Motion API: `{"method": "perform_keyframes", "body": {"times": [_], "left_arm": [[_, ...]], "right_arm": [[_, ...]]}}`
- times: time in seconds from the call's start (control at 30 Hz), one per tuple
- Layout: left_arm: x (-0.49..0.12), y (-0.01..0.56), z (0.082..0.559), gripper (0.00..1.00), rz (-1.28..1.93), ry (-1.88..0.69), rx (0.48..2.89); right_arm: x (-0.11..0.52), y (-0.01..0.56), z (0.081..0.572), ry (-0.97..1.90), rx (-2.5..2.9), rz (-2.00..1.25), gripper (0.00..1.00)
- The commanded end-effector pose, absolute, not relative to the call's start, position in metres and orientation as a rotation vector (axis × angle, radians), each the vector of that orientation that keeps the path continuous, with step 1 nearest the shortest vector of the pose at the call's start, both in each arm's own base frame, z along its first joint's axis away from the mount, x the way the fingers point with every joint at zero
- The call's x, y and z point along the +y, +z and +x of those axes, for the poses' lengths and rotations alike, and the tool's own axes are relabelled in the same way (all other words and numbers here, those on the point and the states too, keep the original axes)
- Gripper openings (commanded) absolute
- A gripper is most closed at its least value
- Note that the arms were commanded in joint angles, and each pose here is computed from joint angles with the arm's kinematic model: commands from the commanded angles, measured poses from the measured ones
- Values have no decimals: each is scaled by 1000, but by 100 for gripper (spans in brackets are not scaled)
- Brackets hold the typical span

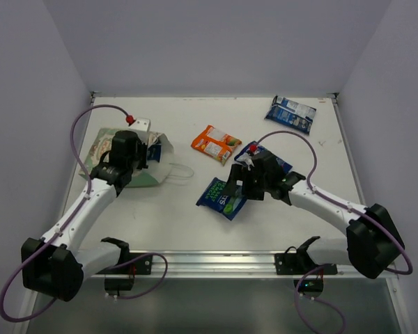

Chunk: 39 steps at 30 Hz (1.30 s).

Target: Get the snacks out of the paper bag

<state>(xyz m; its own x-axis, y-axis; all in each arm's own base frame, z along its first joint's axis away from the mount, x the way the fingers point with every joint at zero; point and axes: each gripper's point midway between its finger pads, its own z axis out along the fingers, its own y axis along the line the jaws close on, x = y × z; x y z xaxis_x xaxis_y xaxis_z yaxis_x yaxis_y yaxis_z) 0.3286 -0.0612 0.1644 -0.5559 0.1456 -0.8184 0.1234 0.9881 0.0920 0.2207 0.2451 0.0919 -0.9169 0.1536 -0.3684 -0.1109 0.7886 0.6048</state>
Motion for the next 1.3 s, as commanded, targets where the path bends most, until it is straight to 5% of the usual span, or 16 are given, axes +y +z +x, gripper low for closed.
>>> {"method": "perform_keyframes", "body": {"times": [0.0, 0.27, 0.53, 0.87, 1.27], "left_arm": [[-72, 206, 325, 0, 248, -54, 2089], [-74, 220, 300, 0, 301, -101, 2078], [-70, 213, 284, 0, 303, -100, 2090], [-83, 202, 278, 0, 357, -162, 2124], [-83, 224, 263, 0, 344, -173, 2050]], "right_arm": [[229, 142, 261, 720, 2427, 81, 99], [288, 263, 312, 877, 2074, 50, 99], [361, 301, 318, 987, 1958, -50, 99], [473, 254, 283, 1412, 2038, -223, 99], [512, 148, 286, 1450, 2181, -149, 99]]}}
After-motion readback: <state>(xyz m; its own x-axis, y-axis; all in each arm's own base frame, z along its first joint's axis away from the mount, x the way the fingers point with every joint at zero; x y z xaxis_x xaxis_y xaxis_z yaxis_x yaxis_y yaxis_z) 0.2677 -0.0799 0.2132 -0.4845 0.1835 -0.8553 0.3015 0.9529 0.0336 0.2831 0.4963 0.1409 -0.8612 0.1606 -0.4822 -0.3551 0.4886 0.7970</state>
